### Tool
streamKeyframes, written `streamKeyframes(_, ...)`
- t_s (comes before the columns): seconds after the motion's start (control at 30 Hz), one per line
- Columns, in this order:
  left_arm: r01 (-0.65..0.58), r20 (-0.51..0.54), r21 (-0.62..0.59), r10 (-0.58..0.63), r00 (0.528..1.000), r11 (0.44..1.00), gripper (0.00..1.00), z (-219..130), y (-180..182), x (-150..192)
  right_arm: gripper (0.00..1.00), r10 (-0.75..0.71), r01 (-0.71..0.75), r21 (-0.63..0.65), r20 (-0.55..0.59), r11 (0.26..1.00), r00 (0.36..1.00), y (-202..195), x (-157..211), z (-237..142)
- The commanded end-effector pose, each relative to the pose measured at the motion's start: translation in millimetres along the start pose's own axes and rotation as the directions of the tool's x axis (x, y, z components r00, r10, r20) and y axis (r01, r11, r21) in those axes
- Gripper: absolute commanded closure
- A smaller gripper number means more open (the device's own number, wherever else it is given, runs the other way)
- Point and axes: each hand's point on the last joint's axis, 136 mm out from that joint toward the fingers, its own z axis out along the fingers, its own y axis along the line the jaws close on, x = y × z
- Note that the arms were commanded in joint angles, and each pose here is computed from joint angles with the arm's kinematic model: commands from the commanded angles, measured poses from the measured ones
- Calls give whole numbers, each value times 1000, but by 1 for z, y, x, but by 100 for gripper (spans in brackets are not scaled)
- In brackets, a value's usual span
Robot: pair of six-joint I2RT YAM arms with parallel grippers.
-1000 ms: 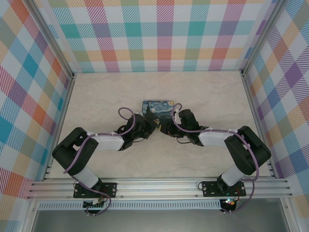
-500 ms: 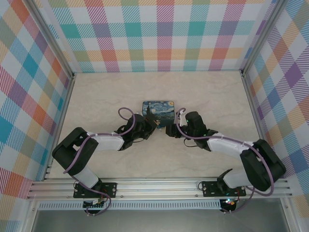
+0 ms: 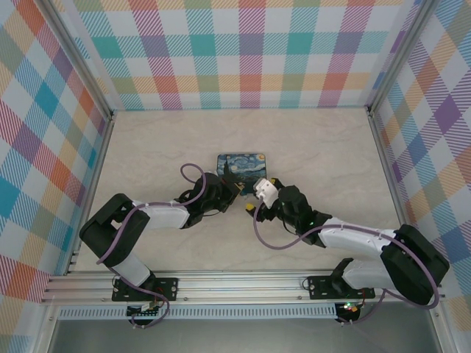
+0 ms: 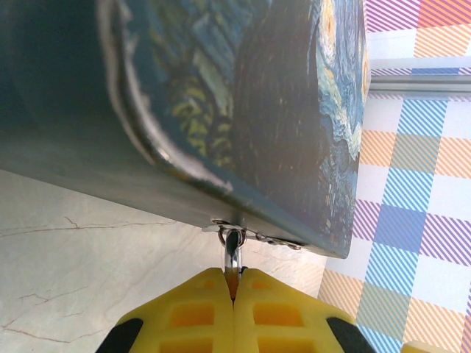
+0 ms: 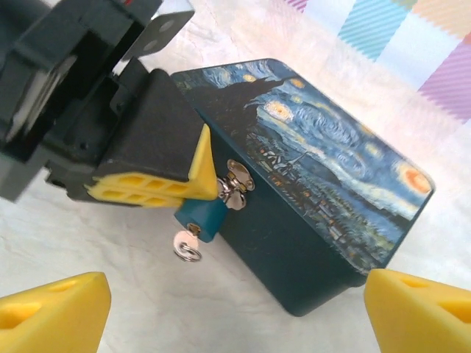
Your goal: Unlock the padlock with the key
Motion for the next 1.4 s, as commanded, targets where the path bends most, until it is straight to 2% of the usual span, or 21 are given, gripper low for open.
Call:
streamKeyframes(0.0,5,-3,78,-5,1000,997,100,-5,-31,-2,9,-249,247,75,17,966,968,-6,-1,-1)
streamKeyframes(0.2,10,-5,75,-9,1000,997,100,-4,-30,-2,11,-332,333,87,-23,939,943,-1,5,12)
streamKeyframes(0.43,11,-7,71,-10,1000,997,100,-4,-29,-2,37,-276,278,67,-33,958,961,8,4,32)
streamKeyframes(0.6,12,-7,73,-12,1000,997,100,-4,-30,-2,50,-226,225,66,3,972,974,10,-5,43)
streamKeyframes(1.13,14,-6,69,-14,1000,998,100,-5,-29,-2,72,-188,188,79,-9,979,982,10,0,50)
streamKeyframes(1.37,15,-9,66,-14,1000,998,100,-4,-29,-2,77,-172,172,69,-7,983,985,11,-1,48)
